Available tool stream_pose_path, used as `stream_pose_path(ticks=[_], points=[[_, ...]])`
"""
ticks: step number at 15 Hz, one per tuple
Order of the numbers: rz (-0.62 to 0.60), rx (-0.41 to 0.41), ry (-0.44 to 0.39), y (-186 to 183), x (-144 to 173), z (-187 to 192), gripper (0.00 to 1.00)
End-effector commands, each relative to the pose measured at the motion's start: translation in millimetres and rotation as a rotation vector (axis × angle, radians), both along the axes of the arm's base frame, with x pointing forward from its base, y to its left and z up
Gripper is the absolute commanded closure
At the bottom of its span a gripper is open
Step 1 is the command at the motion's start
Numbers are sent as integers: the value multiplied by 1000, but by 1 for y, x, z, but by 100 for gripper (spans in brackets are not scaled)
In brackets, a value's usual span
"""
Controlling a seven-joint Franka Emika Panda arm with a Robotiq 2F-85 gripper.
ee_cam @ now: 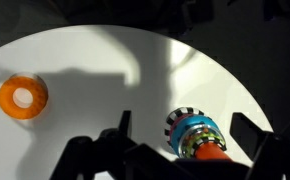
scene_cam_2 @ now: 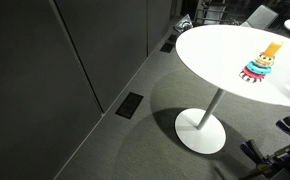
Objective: Put the striped ring on the orange stand
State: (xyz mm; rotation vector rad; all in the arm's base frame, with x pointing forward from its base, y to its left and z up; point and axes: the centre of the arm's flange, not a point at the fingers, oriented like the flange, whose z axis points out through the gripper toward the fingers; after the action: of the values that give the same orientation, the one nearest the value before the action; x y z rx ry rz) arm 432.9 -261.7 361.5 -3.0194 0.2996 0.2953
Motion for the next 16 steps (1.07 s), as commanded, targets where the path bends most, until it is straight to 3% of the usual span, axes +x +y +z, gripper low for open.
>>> stream_pose_path(ticks=[1, 11, 16], points=[[21, 8, -39, 0, -29, 28, 0], [-170, -22, -312, 46, -47, 75, 0], [-213, -58, -375, 95, -38, 91, 0]])
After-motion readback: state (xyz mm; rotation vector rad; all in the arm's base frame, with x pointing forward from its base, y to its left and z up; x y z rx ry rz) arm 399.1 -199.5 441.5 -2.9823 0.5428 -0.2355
